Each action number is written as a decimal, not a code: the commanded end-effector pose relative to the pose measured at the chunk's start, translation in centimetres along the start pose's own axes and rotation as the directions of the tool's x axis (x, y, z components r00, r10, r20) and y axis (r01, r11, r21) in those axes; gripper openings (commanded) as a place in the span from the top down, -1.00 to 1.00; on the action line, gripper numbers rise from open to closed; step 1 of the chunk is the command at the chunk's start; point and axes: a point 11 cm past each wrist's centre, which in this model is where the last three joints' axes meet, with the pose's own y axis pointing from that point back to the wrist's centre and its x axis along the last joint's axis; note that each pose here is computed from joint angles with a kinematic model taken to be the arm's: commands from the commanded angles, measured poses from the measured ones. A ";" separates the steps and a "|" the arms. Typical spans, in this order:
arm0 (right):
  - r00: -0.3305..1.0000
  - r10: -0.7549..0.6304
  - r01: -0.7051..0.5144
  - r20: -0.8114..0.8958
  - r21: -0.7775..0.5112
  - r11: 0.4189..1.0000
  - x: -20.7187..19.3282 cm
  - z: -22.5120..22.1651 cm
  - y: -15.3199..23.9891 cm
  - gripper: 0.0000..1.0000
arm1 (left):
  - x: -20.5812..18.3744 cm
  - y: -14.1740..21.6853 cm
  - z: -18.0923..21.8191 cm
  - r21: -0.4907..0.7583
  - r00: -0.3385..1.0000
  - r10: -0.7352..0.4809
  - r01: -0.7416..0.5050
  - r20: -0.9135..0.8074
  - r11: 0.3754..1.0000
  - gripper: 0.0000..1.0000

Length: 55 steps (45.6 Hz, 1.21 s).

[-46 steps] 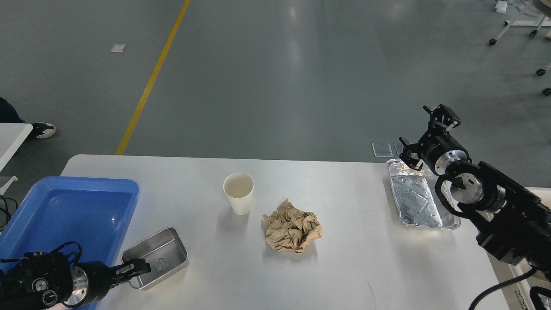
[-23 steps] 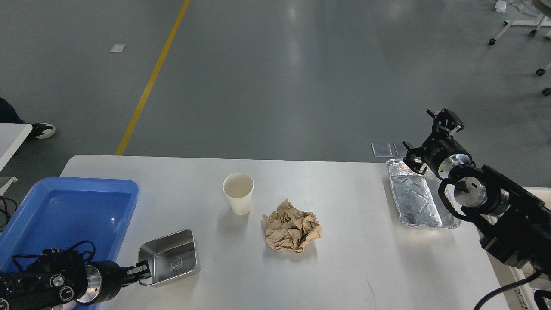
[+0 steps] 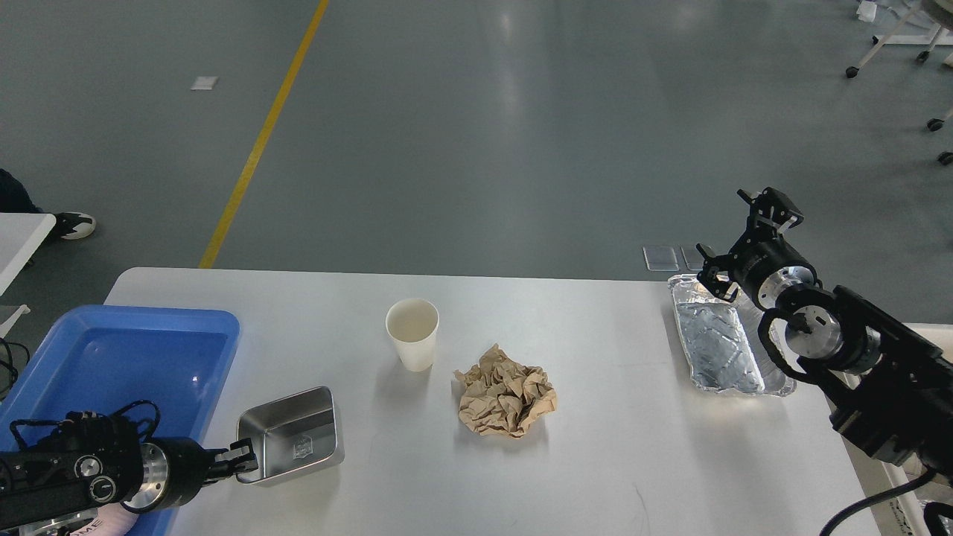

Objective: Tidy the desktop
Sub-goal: 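Lift the steel box with the left gripper over the blue tray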

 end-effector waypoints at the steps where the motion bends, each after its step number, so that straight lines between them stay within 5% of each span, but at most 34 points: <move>1: 1.000 -0.001 0.001 -0.001 0.001 1.000 0.0 -0.1 0.0 -1.00 | 0.4 1.4 0.2 -0.001 1.000 -0.005 0.005 0.006 1.000 1.00; 17: 1.000 -0.001 0.001 0.000 0.002 1.000 -0.1 -0.1 0.0 -1.00 | 2.1 10.5 -1.6 -0.007 0.997 0.064 -0.064 -0.039 0.998 1.00; 32: 1.000 -0.002 0.002 0.001 0.003 1.000 -0.1 -0.1 0.0 -1.00 | 8.1 27.4 -5.6 0.048 0.974 0.214 -0.210 -0.080 0.976 1.00; 44: 1.000 -0.003 0.003 0.003 0.007 1.000 -0.2 -0.3 0.0 -1.00 | 9.1 38.4 -7.4 0.073 0.939 0.329 -0.322 -0.101 0.944 1.00; 55: 1.000 -0.007 0.007 0.002 0.011 1.000 -0.3 -0.5 -0.1 -1.00 | 9.7 39.8 -8.8 0.089 0.925 0.355 -0.345 -0.133 0.934 1.00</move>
